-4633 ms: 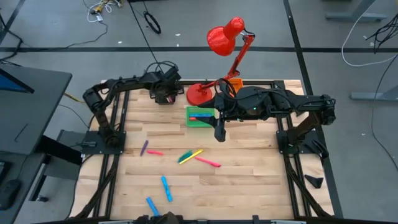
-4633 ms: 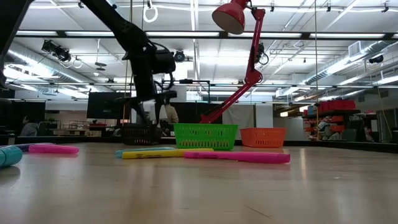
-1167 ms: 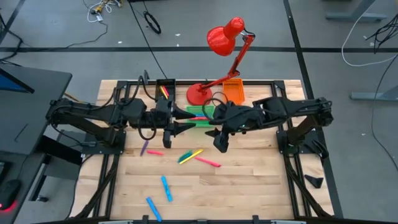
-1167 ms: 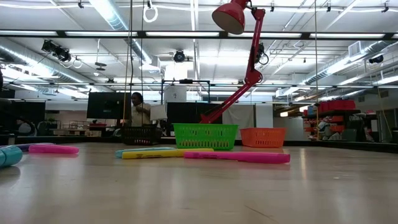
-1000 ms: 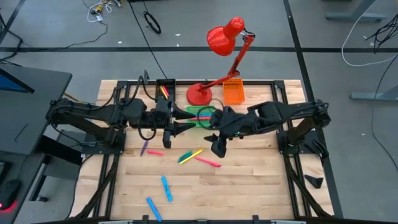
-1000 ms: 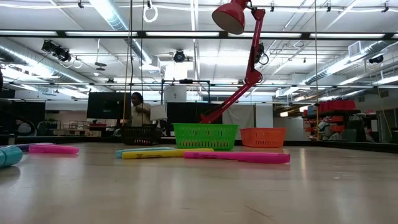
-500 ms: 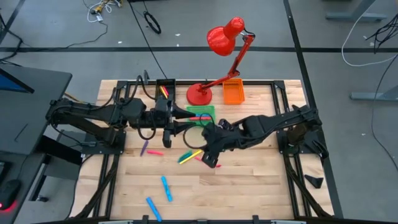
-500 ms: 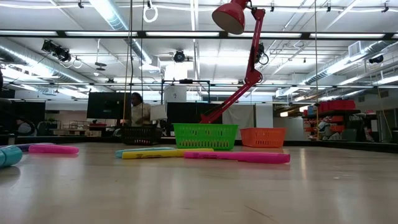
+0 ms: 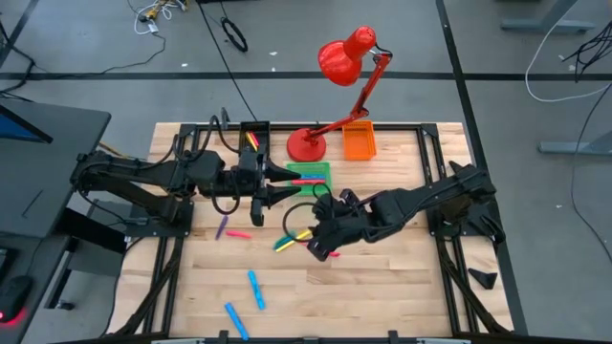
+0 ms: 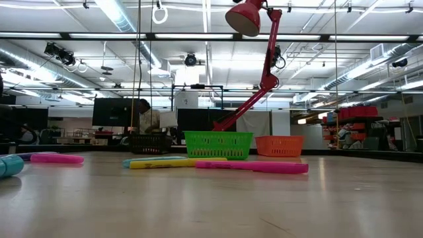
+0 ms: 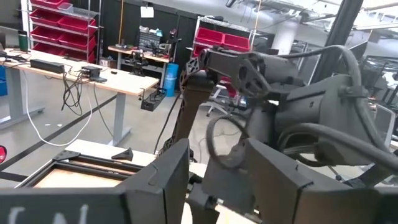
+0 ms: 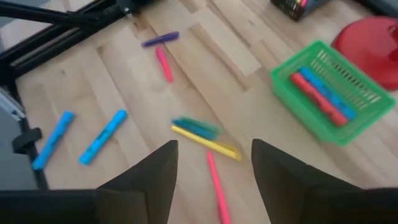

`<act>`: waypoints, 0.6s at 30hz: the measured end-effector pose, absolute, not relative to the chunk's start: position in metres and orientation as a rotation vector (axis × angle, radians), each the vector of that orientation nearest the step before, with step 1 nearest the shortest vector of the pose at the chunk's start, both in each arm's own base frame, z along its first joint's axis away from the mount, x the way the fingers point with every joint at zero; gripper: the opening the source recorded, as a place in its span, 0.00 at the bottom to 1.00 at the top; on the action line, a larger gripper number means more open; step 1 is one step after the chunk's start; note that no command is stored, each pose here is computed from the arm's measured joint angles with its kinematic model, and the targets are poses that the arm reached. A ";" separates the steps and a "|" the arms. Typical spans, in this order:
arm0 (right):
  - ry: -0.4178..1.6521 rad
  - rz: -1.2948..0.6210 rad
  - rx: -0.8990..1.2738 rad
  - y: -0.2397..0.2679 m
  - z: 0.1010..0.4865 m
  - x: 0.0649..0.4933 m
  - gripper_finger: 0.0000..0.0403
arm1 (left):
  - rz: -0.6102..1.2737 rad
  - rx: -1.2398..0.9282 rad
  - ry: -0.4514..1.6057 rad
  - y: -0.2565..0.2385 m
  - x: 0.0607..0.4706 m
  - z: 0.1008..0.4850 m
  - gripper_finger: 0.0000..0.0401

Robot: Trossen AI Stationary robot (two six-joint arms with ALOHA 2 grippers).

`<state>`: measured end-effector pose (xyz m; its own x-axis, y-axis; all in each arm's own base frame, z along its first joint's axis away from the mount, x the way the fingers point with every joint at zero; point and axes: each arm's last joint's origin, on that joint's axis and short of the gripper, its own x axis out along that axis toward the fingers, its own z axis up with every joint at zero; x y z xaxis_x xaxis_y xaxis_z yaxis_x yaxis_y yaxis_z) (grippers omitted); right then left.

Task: Pick & Place Markers
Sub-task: Put the pink pen into the black basket

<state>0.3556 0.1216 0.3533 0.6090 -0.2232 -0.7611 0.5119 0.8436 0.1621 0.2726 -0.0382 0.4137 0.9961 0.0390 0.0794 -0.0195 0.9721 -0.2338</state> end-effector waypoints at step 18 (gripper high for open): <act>0.899 -0.346 0.395 0.118 0.298 0.367 0.51 | 0.031 -0.205 -0.085 -0.038 0.273 0.414 0.41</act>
<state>0.3666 0.1182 0.2980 0.5761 -0.1250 -0.8078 0.4491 0.8741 0.1851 0.2726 -0.0382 0.4139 0.9960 0.0391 0.0808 -0.0218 0.9787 -0.2043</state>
